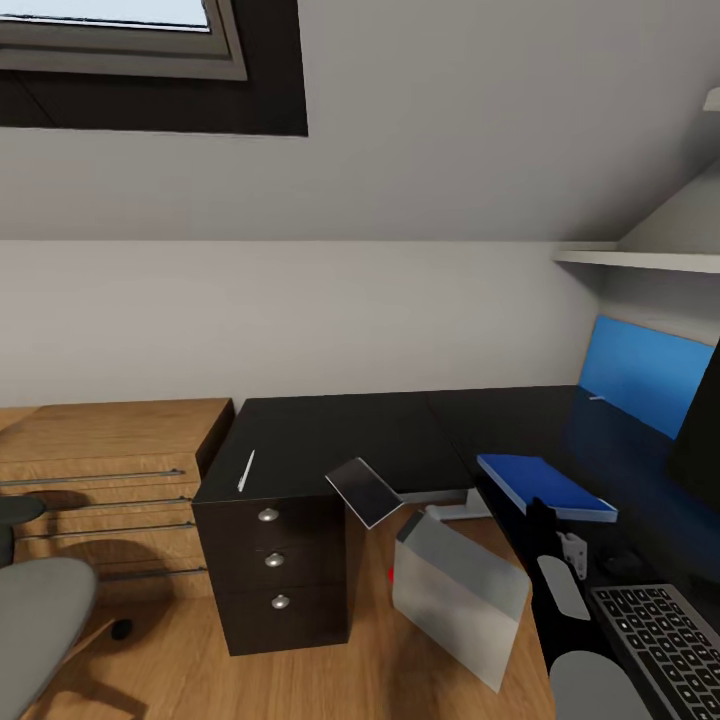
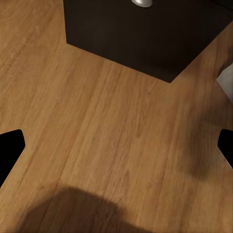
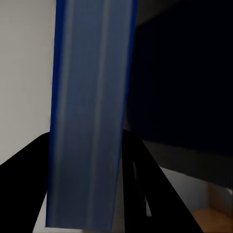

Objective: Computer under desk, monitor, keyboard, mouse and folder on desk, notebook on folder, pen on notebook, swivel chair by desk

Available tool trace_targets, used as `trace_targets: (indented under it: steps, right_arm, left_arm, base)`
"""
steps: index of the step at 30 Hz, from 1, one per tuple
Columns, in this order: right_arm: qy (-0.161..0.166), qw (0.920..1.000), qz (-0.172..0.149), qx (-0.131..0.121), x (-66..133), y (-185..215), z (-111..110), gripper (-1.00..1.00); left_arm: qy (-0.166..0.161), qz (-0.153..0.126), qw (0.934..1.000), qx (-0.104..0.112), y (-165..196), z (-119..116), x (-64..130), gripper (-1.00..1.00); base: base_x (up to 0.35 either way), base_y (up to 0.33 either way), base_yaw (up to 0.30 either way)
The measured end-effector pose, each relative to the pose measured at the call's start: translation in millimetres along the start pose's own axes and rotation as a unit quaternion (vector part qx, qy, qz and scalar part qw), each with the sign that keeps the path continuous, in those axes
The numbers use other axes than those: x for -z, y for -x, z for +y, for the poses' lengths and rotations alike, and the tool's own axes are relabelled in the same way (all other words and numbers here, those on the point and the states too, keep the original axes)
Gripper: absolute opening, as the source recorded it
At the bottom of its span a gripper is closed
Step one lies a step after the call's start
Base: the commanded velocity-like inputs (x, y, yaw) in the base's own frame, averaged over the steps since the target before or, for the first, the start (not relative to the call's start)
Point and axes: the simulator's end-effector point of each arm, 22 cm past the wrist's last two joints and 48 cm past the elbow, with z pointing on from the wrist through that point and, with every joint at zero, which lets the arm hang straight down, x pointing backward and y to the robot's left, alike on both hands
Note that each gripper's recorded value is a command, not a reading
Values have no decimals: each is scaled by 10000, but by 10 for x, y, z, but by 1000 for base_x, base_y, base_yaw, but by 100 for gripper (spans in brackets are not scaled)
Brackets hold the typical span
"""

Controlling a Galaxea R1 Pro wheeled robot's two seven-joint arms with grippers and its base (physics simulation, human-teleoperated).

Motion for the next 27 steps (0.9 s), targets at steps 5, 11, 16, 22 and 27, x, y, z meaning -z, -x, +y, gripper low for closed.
trace_targets:
  steps: [5,11,16,22,27]
  right_arm:
    - [-17,10000,-5,22,-6,14,-19,-100]
    - [-4,10000,-4,42,-14,11,-45,-100]
    - [31,10000,-2,82,-29,3,-89,-100]
    - [31,10000,-2,84,-29,2,-89,-100]
    - [29,10000,0,76,-28,1,-90,-100]
  left_arm:
    - [2,4,10000,2,-1,1,0,100]
    - [17,16,10000,9,-31,15,-23,100]
    - [18,16,10000,8,-83,31,-71,100]
    - [8,6,10000,0,-78,26,-71,100]
    - [0,2,10000,-4,-76,23,-70,100]
  base:
    - [0,0,0]
    - [0,0,0]
    - [0,0,0]
    - [0,0,0]
    - [62,0,0]
